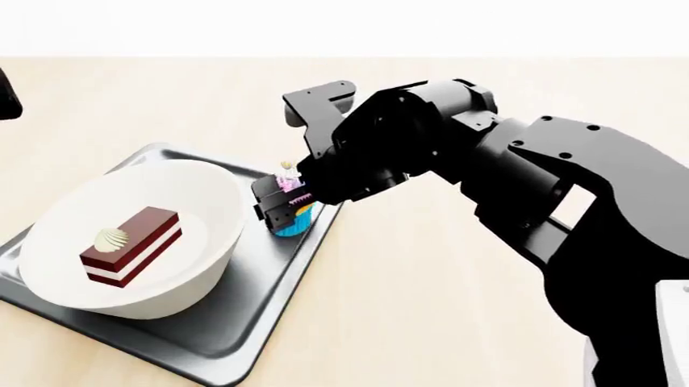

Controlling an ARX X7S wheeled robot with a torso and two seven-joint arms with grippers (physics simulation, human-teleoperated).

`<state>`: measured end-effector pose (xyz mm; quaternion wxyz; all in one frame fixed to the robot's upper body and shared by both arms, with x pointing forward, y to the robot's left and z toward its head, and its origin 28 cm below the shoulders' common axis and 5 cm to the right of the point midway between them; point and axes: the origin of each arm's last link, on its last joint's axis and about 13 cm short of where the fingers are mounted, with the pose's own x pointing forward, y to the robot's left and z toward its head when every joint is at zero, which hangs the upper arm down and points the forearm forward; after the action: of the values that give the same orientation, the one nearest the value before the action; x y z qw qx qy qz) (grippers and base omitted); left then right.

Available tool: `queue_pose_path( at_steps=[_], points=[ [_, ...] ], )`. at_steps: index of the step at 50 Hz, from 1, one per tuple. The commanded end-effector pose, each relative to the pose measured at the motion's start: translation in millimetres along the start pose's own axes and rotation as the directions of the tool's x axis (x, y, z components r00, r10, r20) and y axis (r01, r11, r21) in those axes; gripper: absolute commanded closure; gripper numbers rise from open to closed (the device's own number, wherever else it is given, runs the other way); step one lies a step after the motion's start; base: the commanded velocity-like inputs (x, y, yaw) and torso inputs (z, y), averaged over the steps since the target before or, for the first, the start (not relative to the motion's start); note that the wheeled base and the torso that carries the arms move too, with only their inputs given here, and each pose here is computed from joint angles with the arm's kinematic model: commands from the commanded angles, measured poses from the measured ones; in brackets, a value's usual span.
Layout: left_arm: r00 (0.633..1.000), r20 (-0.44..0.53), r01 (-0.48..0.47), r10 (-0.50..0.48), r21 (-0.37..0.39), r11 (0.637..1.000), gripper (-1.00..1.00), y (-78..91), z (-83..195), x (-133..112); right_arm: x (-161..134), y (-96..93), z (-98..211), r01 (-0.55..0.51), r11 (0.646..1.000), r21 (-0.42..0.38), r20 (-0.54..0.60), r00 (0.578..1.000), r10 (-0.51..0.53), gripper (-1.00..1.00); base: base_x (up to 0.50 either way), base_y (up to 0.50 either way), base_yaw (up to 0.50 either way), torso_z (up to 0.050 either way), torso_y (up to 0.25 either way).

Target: Pick up the bowl with cake and place it on the tray. Pick up the cupcake and place it on the tray.

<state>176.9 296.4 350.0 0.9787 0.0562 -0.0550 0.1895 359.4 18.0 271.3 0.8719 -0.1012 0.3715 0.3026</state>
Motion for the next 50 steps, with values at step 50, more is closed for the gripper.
queue_pose_path(
  at_steps=[50],
  points=[
    [0.996, 0.021, 0.089, -0.088, -0.026, 0.996, -1.0, -3.1, 10.2, -5.2, -199.4, -23.1, -11.4, 0.145, 0.988, 0.051, 0.31, 0.938, -0.154, -1.0, 0.0, 0.0, 0.0, 0.0, 0.0]
  ],
)
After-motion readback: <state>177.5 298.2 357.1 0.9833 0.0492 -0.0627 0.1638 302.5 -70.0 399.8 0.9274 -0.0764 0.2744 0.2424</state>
